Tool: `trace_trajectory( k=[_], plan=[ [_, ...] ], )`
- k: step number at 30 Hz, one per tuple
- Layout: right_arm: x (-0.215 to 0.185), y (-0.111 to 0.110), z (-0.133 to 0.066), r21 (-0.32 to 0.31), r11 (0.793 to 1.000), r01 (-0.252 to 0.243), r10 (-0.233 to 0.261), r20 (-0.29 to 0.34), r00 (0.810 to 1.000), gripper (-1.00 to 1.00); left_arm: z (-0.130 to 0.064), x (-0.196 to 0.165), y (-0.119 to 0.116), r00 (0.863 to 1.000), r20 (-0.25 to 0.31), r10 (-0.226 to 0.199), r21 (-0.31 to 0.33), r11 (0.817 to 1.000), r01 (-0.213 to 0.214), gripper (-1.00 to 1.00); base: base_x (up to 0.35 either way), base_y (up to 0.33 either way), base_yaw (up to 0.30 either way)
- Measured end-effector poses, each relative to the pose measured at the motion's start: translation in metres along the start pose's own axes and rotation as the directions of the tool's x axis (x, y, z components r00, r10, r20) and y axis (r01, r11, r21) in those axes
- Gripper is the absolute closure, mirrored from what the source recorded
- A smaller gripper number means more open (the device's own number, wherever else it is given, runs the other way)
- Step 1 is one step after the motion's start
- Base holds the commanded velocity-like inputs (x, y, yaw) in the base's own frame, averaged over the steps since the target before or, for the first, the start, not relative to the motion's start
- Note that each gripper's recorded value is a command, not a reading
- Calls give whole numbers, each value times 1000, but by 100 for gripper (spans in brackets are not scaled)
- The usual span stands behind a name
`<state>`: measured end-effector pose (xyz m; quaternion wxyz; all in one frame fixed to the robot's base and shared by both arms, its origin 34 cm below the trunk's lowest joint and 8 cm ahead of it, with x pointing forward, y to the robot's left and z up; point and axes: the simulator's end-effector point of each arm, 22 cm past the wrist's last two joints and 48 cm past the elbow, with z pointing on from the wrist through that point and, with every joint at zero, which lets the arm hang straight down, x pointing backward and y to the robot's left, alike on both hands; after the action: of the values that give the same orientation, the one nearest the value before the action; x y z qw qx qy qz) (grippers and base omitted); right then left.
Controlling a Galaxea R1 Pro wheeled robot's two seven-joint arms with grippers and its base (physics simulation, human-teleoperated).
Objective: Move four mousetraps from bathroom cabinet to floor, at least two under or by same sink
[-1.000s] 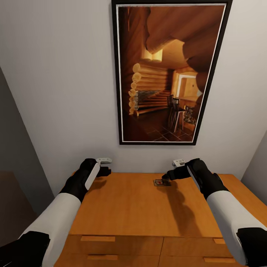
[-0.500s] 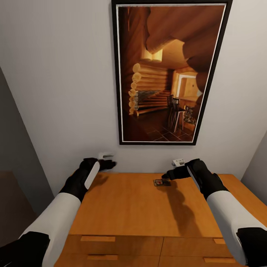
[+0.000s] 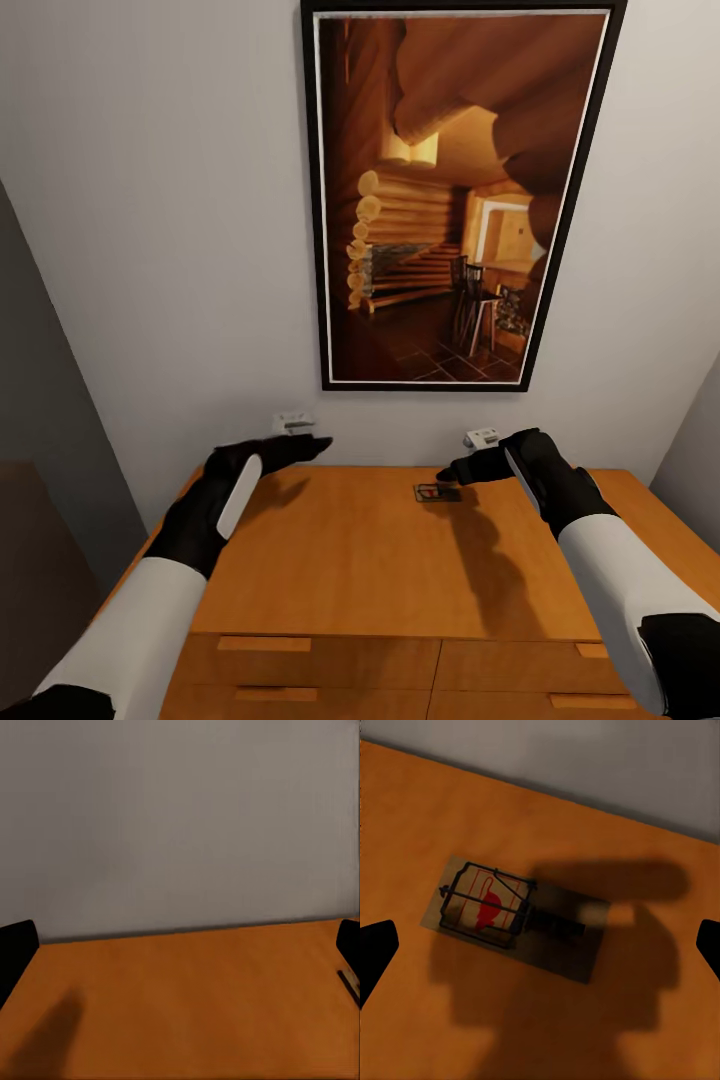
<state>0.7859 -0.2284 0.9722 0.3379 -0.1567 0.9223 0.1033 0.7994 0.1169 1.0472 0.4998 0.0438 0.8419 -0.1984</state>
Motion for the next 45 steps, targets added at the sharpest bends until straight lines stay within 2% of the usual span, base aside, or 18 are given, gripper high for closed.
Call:
trace_trajectory(
  k=[3, 4, 8, 16, 19, 22, 26, 29, 33, 38, 45],
  plan=[
    [0, 0, 0, -1, 1000, 0, 0, 0, 1000, -100, -11, 1, 0, 1000, 18, 9, 7, 1000, -9, -100, 0, 0, 0],
    [0, 1, 0, -2, 1000, 0, 0, 0, 1000, -100, -22, 12, 3, 1000, -13, 15, 6, 1000, -15, -100, 0, 0, 0],
    [0, 2, 0, -3, 1000, 0, 0, 1, 1000, -100, -27, 25, 5, 998, -64, 12, 6, 1000, -11, -100, 0, 0, 0],
    [0, 2, 1, -6, 1000, -1, 1, 1, 1000, -100, -35, 33, -3, 993, -114, 25, 24, 999, -23, -100, 0, 0, 0],
    [-1, 2, 1, -6, 1000, -1, 1, 2, 1000, -100, -35, 40, -17, 989, -137, 59, 47, 997, -53, -100, 0, 0, 0],
    [-1, 2, 1, -6, 1000, 0, 0, 3, 1000, -100, -35, 51, -39, 979, -167, 115, 82, 991, -102, -100, 0, 0, 0],
    [-1, 2, 1, -6, 1000, 0, 0, 3, 1000, -100, -35, 70, -70, 956, -212, 202, 137, 975, -175, -100, 0, 0, 0],
    [-1, 3, 1, -6, 1000, 1, -1, 4, 1000, -100, -39, 82, -89, 939, -242, 246, 176, 962, -206, -100, 0, 0, 0],
    [-1, 3, 1, -6, 1000, 1, -1, 4, 1000, -100, -45, 92, -112, 929, -264, 260, 241, 950, -198, -100, 0, 0, 0],
    [-1, 3, 1, -7, 1000, 1, -1, 4, 1000, -100, -52, 98, -136, 929, -277, 246, 317, 936, -154, -100, 0, 0, 0],
    [-1, 3, 1, -7, 1000, 0, 0, 4, 1000, -100, -56, 100, -147, 930, -282, 238, 352, 927, -130, -100, 0, 0, 0]
  ],
)
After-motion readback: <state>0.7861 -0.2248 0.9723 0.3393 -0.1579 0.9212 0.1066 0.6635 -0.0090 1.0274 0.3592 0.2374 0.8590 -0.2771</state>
